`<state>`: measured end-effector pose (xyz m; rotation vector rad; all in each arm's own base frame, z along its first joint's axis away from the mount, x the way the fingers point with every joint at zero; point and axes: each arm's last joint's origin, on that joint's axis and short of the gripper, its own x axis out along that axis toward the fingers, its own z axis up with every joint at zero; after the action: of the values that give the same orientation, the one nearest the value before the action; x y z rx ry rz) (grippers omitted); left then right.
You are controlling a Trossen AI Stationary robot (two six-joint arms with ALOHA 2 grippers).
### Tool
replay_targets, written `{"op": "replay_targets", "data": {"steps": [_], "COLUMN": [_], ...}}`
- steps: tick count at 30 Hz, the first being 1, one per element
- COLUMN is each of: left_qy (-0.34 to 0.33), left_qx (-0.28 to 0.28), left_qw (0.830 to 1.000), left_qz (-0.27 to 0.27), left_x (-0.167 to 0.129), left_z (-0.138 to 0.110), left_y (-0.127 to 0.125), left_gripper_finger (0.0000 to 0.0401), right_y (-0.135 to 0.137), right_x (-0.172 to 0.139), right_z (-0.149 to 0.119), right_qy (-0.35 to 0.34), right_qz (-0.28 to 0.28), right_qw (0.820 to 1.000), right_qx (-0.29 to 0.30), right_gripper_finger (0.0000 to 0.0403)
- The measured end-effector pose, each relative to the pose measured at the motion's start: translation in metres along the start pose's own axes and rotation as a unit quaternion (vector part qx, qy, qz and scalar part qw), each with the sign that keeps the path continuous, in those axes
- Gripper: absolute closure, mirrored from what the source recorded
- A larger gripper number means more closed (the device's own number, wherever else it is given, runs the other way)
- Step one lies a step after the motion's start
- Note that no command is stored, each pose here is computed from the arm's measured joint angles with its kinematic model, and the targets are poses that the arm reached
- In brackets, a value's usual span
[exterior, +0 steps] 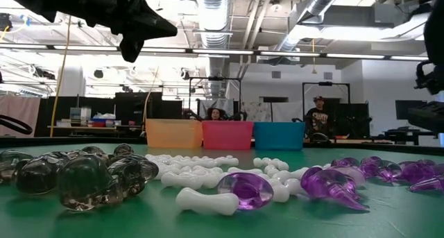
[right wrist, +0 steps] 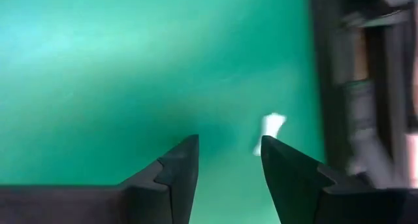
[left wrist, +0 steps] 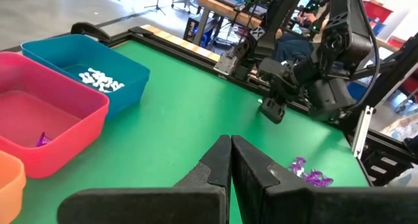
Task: Sort Halloween decoration
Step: Put the white bone toy into the blue bin
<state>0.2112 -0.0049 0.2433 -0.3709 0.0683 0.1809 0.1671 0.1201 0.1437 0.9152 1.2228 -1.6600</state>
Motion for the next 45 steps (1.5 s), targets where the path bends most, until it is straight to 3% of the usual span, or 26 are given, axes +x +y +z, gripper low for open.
{"op": "replay_targets", "data": {"steps": [5,20,31,39,45], "left_qy": [-0.001,-0.001,0.007,0.002,-0.002], "left_qx": [-0.001,-0.01,-0.025,-0.021,-0.022], "left_qw": [1.0,1.0,1.0,1.0,1.0], "left_qz": [0.0,-0.001,-0.018,-0.01,-0.013], "left_x": [0.0,0.0,0.0,0.0,0.0], "left_z": [0.0,0.0,0.0,0.0,0.001], "left_y": [0.0,0.0,-0.001,-0.001,-0.001], "left_gripper_finger": [0.0401,0.0401,0.0401,0.0401,0.0401], "right_y": [-0.006,-0.005,-0.002,0.006,0.013], "right_x": [0.0,0.022,0.031,0.019,0.001], "right_z": [0.003,0.004,0.001,0.002,0.001], "right_qy": [-0.02,0.008,0.028,0.027,-0.009], "right_qz": [-0.028,-0.022,0.007,0.015,0.066], "right_qw": [0.999,1.0,1.0,0.999,0.998], "right_qx": [0.002,0.014,0.012,0.011,0.005], "right_gripper_finger": [0.0208,0.0214,0.0297,0.0349,0.0367]}}
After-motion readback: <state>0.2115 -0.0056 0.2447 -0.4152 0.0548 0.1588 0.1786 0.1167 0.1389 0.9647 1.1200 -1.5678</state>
